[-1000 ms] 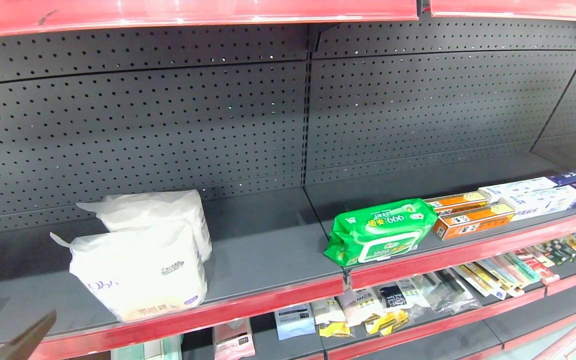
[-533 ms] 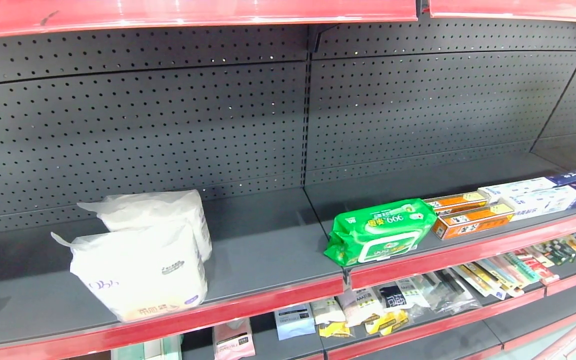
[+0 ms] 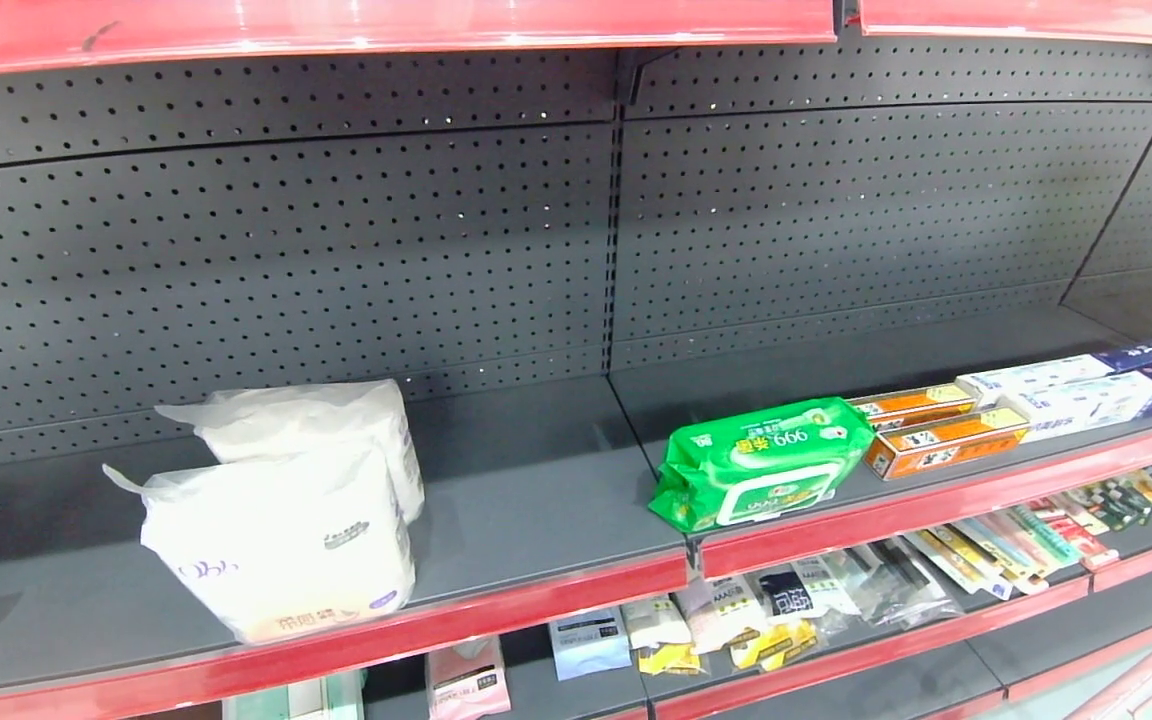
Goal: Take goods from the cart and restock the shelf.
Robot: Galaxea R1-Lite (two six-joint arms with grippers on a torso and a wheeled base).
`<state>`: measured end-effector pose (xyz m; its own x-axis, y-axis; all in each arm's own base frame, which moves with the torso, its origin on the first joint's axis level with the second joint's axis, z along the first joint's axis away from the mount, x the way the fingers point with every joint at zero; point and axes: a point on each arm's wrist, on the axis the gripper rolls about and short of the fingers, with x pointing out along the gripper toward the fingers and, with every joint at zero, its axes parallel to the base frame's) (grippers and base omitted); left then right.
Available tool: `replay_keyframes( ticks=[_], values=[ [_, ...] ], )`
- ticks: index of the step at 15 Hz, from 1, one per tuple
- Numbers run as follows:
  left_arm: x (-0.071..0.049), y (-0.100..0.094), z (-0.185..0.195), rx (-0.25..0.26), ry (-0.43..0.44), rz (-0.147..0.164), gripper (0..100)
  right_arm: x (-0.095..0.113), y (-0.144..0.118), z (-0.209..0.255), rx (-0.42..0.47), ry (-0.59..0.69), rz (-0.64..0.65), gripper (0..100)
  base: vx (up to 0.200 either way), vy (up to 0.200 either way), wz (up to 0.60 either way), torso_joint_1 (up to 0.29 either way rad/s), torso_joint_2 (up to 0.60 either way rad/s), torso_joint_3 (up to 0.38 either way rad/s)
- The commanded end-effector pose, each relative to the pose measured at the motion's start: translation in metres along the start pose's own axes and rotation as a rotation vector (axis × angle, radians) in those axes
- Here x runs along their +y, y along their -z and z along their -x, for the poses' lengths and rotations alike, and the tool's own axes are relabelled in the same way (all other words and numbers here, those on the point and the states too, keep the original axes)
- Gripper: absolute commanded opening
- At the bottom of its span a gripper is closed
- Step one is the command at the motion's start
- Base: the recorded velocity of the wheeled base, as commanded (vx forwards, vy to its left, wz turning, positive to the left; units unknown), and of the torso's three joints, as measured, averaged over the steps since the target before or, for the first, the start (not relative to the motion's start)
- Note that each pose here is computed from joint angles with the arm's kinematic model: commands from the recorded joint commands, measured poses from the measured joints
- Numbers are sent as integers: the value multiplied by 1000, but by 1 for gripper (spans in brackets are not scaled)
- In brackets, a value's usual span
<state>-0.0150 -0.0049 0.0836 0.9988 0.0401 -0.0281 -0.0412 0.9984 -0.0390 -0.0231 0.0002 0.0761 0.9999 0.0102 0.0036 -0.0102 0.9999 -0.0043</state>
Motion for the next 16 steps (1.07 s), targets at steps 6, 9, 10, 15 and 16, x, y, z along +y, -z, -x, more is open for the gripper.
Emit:
replay_keyframes(
  ticks=[6, 9, 10, 15, 16],
  values=[
    [0, 0, 0, 4, -6, -49, 100, 0, 0, 0, 2, 1, -1, 100, 0, 0, 600, 5, 4, 3],
    [0, 0, 0, 5, -6, -50, 100, 0, 0, 0, 1, 1, -1, 100, 0, 0, 600, 2, 2, 6],
    [0, 0, 0, 5, -6, -50, 100, 0, 0, 0, 1, -1, -4, 100, 0, 0, 0, 0, 0, 0],
    [0, 0, 0, 5, -7, -49, 100, 0, 0, 0, 1, -1, -3, 100, 0, 0, 0, 0, 0, 0],
    [0, 0, 0, 5, -9, -49, 100, 0, 0, 0, 2, 1, 0, 100, 0, 0, 0, 0, 0, 0]
  ],
)
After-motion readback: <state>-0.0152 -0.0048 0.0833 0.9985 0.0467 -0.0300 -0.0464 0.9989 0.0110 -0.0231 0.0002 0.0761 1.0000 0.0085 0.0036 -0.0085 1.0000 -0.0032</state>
